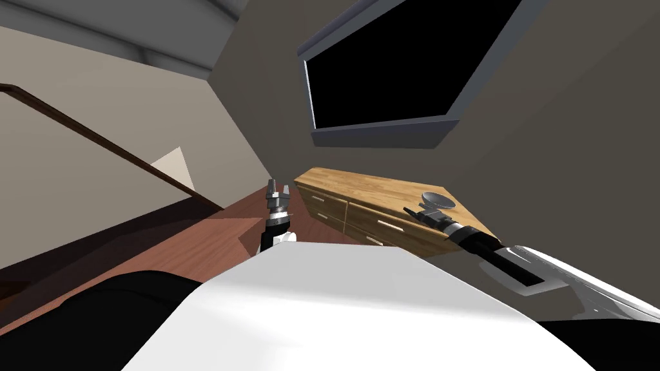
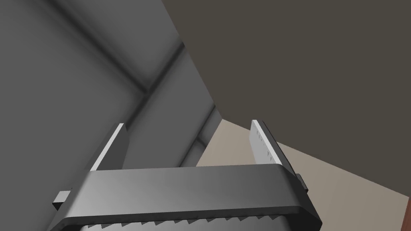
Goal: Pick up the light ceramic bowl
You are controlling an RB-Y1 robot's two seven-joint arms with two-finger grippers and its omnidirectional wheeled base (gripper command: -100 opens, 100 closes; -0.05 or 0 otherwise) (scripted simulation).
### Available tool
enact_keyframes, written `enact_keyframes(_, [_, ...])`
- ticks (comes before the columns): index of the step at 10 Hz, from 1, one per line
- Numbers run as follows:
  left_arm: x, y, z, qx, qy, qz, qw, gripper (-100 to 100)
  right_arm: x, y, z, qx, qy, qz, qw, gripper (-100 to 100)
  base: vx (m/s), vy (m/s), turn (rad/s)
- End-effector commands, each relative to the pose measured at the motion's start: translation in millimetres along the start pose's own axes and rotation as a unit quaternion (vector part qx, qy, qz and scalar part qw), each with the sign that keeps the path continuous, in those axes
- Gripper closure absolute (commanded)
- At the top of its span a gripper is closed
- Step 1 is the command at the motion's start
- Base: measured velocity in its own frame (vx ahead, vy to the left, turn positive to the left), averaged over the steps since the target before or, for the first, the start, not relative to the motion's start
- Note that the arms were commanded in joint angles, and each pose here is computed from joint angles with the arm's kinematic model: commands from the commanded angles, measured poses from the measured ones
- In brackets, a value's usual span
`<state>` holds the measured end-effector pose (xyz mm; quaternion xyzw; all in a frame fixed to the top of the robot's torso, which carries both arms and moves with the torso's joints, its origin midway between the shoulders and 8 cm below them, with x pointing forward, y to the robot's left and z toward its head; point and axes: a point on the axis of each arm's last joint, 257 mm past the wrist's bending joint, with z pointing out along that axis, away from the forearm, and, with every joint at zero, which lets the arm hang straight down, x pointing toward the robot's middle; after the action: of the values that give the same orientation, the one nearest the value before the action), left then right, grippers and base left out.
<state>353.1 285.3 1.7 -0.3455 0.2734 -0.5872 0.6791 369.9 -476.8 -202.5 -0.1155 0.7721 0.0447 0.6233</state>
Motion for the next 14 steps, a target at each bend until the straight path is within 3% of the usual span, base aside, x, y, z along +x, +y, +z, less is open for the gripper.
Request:
enact_keyframes(1, [0.0, 0.0, 0.0, 0.0, 0.0, 0.0, 1.0, 0, 3.7, -9.1, -4.3, 0.001, 0.015, -0.017, 0.9997, -100, 0.0, 0.035, 0.081])
enact_keyframes(4, [0.0, 0.0, 0.0, 0.0, 0.0, 0.0, 1.0, 0, 38.7, -49.8, -26.9, 0.012, 0.097, -0.086, 0.9915, -100, 0.008, 0.046, 0.179])
enact_keyframes(7, [0.0, 0.0, 0.0, 0.0, 0.0, 0.0, 1.0, 0, 43.8, -66.4, -34.4, 0.01, 0.128, -0.12, 0.9844, -100, 0.022, 0.022, 0.069])
enact_keyframes(8, [-0.1, 0.0, 0.0, 0.0, 0.0, 0.0, 1.0, 0, 52.9, -80.8, -43.9, 0.013, 0.156, -0.142, 0.9775, -100, 0.02, 0.006, 0.131])
enact_keyframes(9, [0.0, 0.0, 0.0, 0.0, 0.0, 0.0, 1.0, 0, 51.9, -81.2, -43.6, 0.012, 0.156, -0.144, 0.9772, -100, 0.017, 0.001, 0.06])
enact_keyframes(11, [-0.1, 0.0, 0.0, 0.0, 0.0, 0.0, 1.0, 0, 69.3, -107.7, -64.6, 0.016, 0.208, -0.181, 0.961, -100, 0.03, 0.001, 0.132])
enact_keyframes(12, [-0.1, 0.0, 0.0, 0.0, 0.0, 0.0, 1.0, 0, 65.8, -110.3, -63.9, 0.014, 0.211, -0.188, 0.9592, -100, 0.029, -0.005, 0.055])
enact_keyframes(14, [-0.1, 0.0, 0.0, 0.0, 0.0, 0.0, 1.0, 0, 77.9, -135.4, -85.3, 0.014, 0.261, -0.224, 0.9387, -100, 0.028, -0.009, 0.103])
